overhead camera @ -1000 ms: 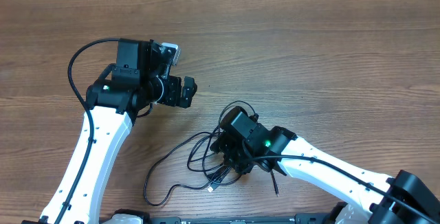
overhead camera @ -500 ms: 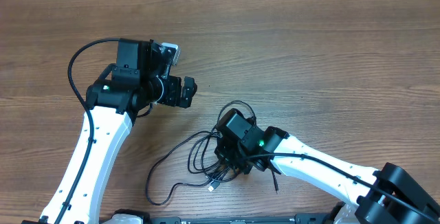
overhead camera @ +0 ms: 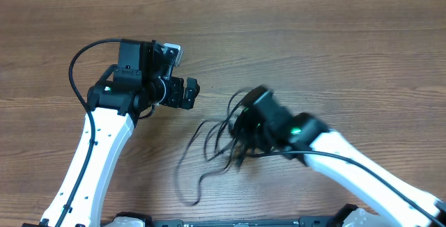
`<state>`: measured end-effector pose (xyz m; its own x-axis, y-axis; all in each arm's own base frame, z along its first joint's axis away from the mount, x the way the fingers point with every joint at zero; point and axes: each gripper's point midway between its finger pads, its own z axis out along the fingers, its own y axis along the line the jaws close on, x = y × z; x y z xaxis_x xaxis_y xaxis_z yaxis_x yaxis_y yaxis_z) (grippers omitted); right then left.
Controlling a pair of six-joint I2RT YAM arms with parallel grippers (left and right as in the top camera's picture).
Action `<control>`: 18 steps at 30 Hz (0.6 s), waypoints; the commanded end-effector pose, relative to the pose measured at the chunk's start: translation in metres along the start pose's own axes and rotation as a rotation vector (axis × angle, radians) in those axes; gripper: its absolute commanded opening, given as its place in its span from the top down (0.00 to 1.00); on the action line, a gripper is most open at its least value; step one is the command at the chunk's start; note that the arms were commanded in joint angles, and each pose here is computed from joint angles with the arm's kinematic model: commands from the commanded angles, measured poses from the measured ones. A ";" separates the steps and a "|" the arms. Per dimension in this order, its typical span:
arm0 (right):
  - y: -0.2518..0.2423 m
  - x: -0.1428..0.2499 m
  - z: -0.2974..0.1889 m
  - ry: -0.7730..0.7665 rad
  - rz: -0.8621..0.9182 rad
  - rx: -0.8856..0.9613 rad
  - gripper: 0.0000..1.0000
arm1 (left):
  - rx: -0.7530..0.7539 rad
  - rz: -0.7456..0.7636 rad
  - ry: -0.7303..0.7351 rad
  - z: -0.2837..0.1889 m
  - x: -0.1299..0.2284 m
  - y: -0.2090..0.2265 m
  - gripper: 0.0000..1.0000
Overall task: Untangle cables
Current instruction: 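Lift the grasped cables upward with the right gripper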
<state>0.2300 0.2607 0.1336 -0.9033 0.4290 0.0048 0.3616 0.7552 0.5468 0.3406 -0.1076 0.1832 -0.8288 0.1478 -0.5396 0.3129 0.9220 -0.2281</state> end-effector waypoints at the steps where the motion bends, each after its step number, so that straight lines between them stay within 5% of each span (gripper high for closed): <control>1: 0.051 -0.038 -0.085 -0.196 -0.164 -0.182 0.96 | -0.006 -0.006 -0.007 -0.001 -0.001 0.001 0.00; 10: 0.116 -0.048 -0.241 -0.510 -0.441 -0.473 0.96 | -0.006 -0.006 -0.007 -0.001 -0.001 0.001 0.00; 18: 0.098 -0.049 -0.250 -0.575 -0.546 -0.385 0.96 | -0.006 -0.006 -0.007 -0.001 -0.001 0.001 0.00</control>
<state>0.2447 0.1954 0.4012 -0.6683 0.3792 -0.6400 -0.2572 0.6895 0.6771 0.3406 -0.1076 0.1832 -0.8288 0.1478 -0.5396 0.3129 0.9220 -0.2281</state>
